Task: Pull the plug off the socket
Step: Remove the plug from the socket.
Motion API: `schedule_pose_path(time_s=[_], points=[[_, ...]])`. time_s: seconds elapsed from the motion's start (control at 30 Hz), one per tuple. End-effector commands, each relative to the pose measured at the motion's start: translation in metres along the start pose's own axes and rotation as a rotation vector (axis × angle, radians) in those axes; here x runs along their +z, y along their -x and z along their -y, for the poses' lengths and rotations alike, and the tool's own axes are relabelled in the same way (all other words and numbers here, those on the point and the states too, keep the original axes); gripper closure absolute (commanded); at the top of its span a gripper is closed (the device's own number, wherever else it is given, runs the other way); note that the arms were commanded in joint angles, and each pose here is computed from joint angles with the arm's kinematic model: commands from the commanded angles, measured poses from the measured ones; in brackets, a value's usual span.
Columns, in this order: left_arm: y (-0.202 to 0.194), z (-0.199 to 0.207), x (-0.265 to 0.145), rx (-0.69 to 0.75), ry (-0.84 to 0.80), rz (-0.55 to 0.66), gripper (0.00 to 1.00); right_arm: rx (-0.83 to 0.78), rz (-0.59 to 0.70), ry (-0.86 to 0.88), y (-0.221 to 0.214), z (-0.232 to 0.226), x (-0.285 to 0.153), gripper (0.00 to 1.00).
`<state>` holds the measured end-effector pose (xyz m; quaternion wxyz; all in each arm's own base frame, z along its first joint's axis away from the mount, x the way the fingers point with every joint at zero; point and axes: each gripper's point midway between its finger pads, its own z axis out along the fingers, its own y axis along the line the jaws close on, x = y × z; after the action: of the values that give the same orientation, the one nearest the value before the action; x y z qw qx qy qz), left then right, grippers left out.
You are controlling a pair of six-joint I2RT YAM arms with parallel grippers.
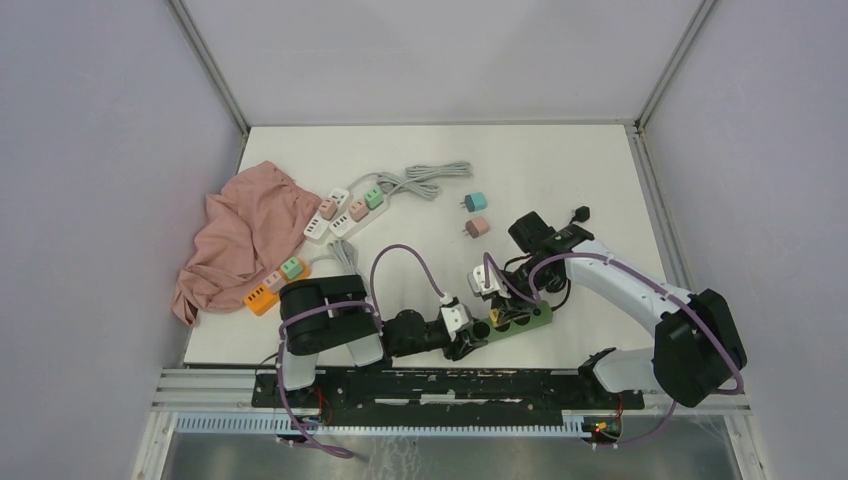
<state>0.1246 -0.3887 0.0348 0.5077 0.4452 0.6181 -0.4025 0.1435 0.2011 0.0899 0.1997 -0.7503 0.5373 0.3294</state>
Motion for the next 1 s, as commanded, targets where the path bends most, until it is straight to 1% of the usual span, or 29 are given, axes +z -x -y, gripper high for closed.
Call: schedule_pose_path(time_s=[0.0, 0.13, 0.27, 0.37, 0.43, 0.53, 0.6, 0.73, 0.8, 0.87, 0.97], points=[[-0.043, -0.008, -0.009, -0.04, 0.037, -0.15, 0.97, 0.011, 0.253, 0.026, 0.066, 0.0, 0.002, 1.0], [-0.044, -0.009, -0.009, -0.04, 0.04, -0.154, 0.97, 0.054, 0.235, -0.03, 0.066, 0.014, -0.002, 1.0], [-0.045, -0.01, -0.011, -0.041, 0.045, -0.162, 0.97, 0.112, 0.203, -0.106, 0.05, 0.029, -0.014, 1.0], [-0.045, -0.011, -0.013, -0.04, 0.049, -0.163, 0.97, 0.094, 0.152, -0.146, 0.037, 0.031, -0.018, 1.0], [-0.046, -0.011, -0.013, -0.042, 0.05, -0.163, 0.97, 0.061, 0.142, -0.122, 0.033, 0.023, -0.017, 1.0], [-0.046, -0.012, -0.013, -0.045, 0.051, -0.167, 0.97, -0.007, 0.197, 0.013, 0.041, -0.008, -0.013, 1.0], [-0.047, -0.012, -0.013, -0.052, 0.053, -0.168, 0.97, -0.037, 0.217, 0.072, 0.046, -0.019, -0.01, 1.0], [-0.047, -0.013, -0.011, -0.055, 0.054, -0.17, 0.97, -0.079, 0.226, 0.109, 0.055, -0.024, 0.004, 1.0], [-0.047, -0.013, -0.01, -0.056, 0.053, -0.172, 0.97, -0.052, 0.229, 0.077, 0.06, -0.015, 0.01, 1.0], [-0.048, -0.013, -0.009, -0.056, 0.053, -0.18, 0.97, 0.031, 0.244, 0.029, 0.066, -0.001, 0.012, 1.0], [-0.05, -0.014, -0.007, -0.055, 0.056, -0.189, 0.97, 0.109, 0.245, -0.027, 0.069, 0.018, 0.013, 1.0]])
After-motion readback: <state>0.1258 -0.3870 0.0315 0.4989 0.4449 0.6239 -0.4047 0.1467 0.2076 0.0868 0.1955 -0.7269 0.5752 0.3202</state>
